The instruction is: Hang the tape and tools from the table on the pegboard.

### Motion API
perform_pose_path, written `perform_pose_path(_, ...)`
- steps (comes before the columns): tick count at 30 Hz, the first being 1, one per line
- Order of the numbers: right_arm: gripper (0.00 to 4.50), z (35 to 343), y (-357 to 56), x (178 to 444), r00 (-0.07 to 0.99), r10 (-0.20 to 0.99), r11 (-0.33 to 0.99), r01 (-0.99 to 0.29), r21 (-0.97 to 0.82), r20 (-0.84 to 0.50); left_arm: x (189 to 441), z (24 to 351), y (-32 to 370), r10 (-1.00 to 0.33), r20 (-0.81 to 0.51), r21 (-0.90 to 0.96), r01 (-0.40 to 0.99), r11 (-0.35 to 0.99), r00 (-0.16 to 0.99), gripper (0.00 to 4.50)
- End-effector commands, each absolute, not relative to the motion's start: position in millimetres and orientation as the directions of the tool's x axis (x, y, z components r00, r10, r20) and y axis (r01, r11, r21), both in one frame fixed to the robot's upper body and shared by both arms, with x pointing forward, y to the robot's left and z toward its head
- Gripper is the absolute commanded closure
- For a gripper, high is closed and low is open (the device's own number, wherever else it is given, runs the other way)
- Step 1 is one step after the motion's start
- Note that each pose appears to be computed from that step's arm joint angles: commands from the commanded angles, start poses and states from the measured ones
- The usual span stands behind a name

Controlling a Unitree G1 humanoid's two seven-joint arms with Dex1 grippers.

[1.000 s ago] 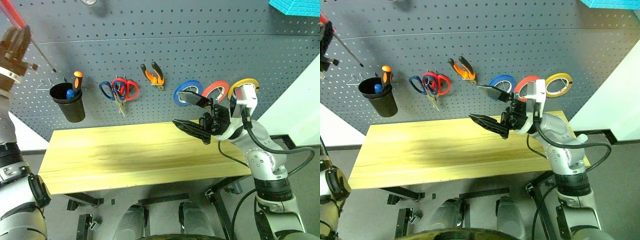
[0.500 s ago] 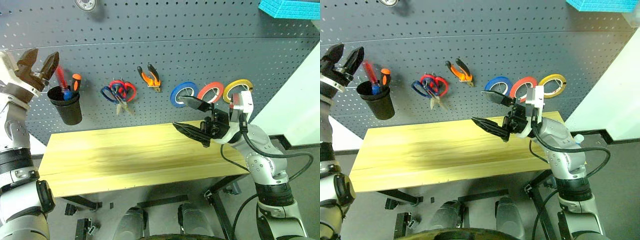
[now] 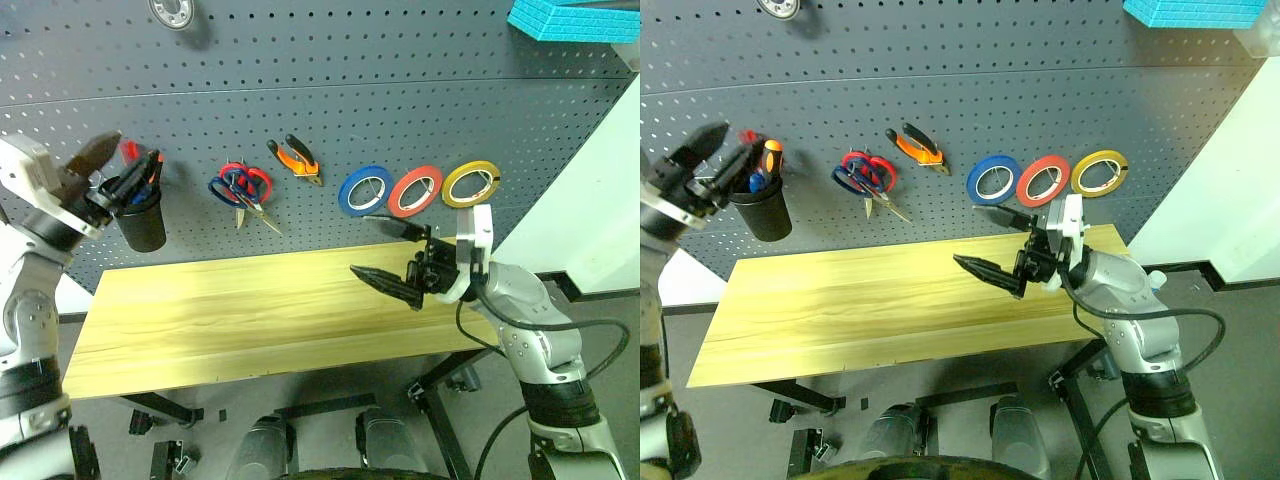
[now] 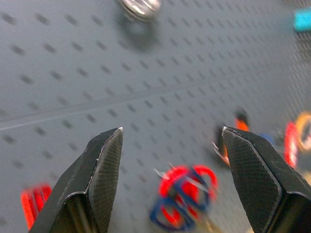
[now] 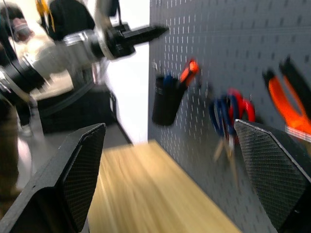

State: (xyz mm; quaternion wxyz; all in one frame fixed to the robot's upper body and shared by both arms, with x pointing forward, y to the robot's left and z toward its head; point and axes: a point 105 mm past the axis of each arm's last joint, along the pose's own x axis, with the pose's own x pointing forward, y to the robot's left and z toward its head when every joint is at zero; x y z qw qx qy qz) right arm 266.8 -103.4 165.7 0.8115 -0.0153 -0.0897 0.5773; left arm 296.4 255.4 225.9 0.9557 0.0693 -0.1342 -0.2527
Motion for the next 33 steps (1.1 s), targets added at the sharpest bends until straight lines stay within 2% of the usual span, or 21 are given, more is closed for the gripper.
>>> perform_pose_path(1,0.05,146.4,-116.4,267.5,0.375,0.925,0.381,-0.910,-0.164,0.067,277.6,177.6,231.8,-0.566,0.043,0.301,0.529,0.793,0.823,1.08)
perform_pose_path(6,0.05,105.1,-148.1,269.4,0.489,0.872,0.480,-0.864,-0.150,-0.031,259.6,86.2,243.4,-0.493,-0.184,0.366,0.525,0.768,0.850,1.08)
perform_pose_path(8,0.05,91.9,-160.9,267.3,0.521,0.851,0.510,-0.850,-0.136,-0.066,249.6,61.8,247.3,-0.480,-0.222,0.367,0.529,0.766,0.849,1.08)
perform_pose_path(13,0.05,48.3,-215.4,253.5,0.643,0.737,0.631,-0.765,-0.130,-0.210,219.3,6.3,271.4,-0.351,-0.236,0.257,0.406,0.877,0.906,1.08)
perform_pose_path(21,0.05,10.9,-262.2,239.4,0.739,0.597,0.735,-0.660,-0.155,-0.312,194.1,-32.6,280.6,-0.270,-0.268,0.229,0.333,0.915,0.925,1.08)
perform_pose_path(33,0.05,-2.6,-266.4,244.0,0.769,0.555,0.766,-0.621,-0.166,-0.316,197.6,-44.1,270.9,-0.293,-0.264,0.205,0.350,0.914,0.919,1.08)
